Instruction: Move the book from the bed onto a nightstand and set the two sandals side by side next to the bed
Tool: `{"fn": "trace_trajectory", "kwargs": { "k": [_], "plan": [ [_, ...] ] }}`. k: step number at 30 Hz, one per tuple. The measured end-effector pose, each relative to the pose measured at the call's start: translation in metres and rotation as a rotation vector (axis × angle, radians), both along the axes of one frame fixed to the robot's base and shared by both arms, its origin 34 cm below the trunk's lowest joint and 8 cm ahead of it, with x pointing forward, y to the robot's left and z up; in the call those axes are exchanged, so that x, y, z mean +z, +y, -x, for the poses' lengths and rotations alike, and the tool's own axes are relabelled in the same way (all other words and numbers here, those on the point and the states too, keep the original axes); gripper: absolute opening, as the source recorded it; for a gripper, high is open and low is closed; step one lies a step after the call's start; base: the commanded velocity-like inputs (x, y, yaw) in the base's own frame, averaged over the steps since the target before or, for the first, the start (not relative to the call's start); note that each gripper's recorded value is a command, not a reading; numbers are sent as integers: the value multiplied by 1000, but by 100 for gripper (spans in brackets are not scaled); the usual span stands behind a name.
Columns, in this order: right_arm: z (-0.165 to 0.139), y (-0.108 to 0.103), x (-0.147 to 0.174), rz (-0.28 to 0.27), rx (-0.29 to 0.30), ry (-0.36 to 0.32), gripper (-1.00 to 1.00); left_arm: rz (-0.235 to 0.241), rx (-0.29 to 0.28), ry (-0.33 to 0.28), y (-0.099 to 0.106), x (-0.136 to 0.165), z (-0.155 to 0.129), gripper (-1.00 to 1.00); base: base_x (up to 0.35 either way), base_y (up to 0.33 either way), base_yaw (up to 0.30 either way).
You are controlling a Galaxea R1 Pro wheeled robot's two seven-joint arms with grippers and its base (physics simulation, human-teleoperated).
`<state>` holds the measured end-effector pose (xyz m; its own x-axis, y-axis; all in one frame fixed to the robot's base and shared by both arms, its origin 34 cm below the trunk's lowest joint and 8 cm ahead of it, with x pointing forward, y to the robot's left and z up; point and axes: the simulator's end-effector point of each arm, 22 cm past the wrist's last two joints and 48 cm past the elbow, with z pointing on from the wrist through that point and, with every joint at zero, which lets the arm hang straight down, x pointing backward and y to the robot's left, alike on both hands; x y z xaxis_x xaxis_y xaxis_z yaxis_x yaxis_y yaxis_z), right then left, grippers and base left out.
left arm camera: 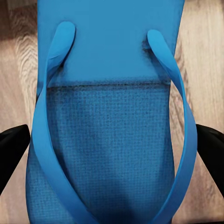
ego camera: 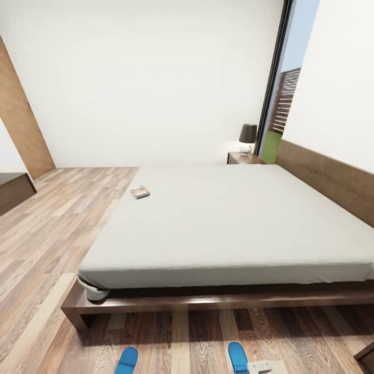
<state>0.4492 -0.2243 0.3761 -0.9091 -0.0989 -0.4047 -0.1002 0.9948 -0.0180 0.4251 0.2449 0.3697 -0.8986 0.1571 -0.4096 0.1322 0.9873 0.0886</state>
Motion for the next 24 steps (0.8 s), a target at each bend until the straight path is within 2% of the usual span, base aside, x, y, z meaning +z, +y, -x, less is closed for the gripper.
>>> {"fn": "trace_trajectory", "kwargs": {
  "k": [24],
  "plan": [
    [-2,3,1,-3,4,-4,-100,0,-11,0,-2,0,-1,-100,0,0,2]
  ]
}}
